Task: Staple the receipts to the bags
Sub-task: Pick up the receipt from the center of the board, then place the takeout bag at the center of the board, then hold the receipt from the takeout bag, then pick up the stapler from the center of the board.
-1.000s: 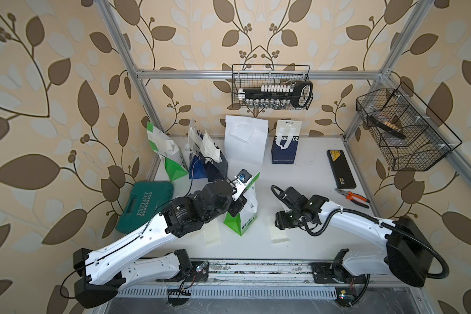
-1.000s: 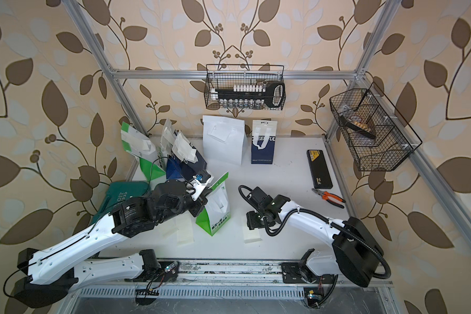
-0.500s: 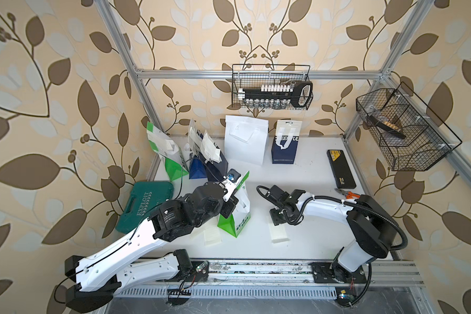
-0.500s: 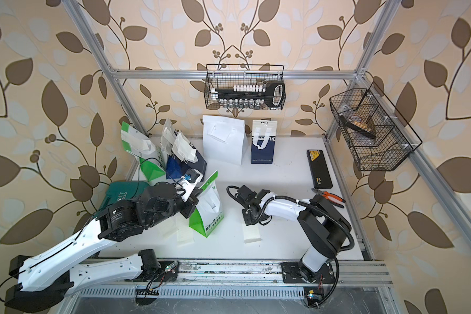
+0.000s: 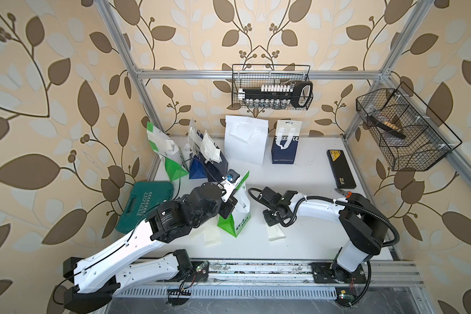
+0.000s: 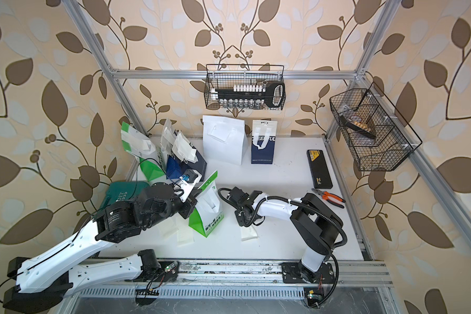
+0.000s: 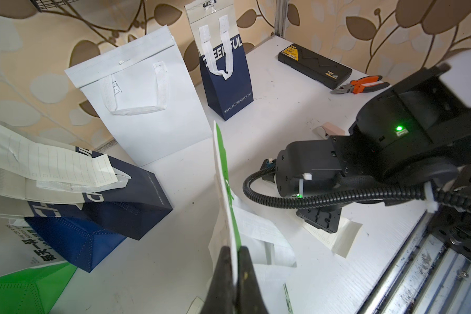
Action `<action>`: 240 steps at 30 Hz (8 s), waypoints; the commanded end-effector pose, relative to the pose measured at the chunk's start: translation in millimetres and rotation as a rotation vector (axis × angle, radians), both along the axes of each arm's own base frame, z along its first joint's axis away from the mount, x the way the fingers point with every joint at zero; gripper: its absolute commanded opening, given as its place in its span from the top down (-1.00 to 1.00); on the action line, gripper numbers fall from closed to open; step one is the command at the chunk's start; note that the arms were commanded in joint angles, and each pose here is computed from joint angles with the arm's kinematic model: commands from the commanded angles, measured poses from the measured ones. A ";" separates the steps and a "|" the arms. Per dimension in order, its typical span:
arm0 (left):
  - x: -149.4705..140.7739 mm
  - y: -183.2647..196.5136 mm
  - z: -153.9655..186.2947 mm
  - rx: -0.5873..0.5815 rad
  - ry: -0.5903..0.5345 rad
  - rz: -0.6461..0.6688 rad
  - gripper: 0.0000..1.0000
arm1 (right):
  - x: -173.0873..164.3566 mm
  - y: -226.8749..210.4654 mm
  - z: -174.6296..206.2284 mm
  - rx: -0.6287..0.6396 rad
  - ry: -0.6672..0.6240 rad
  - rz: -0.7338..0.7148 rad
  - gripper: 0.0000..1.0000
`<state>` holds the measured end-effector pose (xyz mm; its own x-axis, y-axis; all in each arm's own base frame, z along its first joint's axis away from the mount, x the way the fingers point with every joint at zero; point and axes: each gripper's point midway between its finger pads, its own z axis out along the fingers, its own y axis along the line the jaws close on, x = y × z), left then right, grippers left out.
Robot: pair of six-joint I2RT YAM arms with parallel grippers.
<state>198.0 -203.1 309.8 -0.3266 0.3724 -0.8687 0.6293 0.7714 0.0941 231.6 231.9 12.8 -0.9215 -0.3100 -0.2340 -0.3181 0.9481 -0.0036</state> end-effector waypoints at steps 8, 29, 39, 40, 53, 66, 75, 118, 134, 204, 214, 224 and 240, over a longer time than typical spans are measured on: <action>-12.2 -21.9 10.9 -0.052 0.000 -0.166 1.00 | 14.1 -24.0 52.6 0.021 -0.277 0.029 1.00; 10.1 -79.4 -6.5 -0.180 0.039 -0.410 1.00 | -14.3 -15.1 258.6 0.451 -0.848 0.202 1.00; 11.2 -74.0 -22.3 -0.159 0.074 -0.374 1.00 | -22.1 -31.1 248.2 0.456 -0.845 0.173 1.00; 10.7 -73.0 -24.7 -0.158 0.082 -0.368 1.00 | -22.5 -31.4 247.0 0.454 -0.844 0.174 1.00; 3.4 -75.0 -35.0 -0.146 0.168 -0.386 0.12 | -35.6 -9.4 245.1 0.486 -0.785 0.272 1.00; -8.9 -68.7 -11.0 -0.138 0.173 -0.421 -0.09 | -61.9 -16.5 262.3 0.364 -0.869 0.309 1.00; -18.1 -62.5 -5.0 -0.138 0.222 -0.456 -0.14 | -83.0 12.1 271.5 0.368 -0.881 0.392 1.00; -18.7 -50.7 -38.4 -0.098 0.324 -0.447 0.26 | -54.4 75.3 248.9 0.385 -0.870 0.265 1.00; -16.6 -52.3 -45.0 -0.084 0.345 -0.444 0.35 | -51.6 71.7 245.9 0.414 -0.893 0.220 1.00; 12.5 -43.3 -28.9 -0.089 0.309 -0.246 1.00 | 38.8 -148.5 131.6 0.286 -0.376 -0.626 -0.72; 29.3 -36.3 -37.1 -0.040 0.324 -0.142 1.00 | 30.7 -200.0 44.4 0.072 -0.060 -0.778 -0.67; 26.7 -36.4 -38.1 -0.045 0.339 -0.146 1.00 | 65.8 -204.3 43.1 -0.035 0.000 -0.754 -0.23; 22.9 -36.3 -36.9 -0.055 0.342 -0.157 1.00 | 70.9 -218.0 17.4 -0.203 0.086 -0.684 0.35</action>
<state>227.2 -239.8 267.4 -0.5367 0.4000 -0.7429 0.7271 0.6659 -0.1668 297.5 19.0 25.3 -0.9335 0.3269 -0.1472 0.3497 0.9208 -0.1729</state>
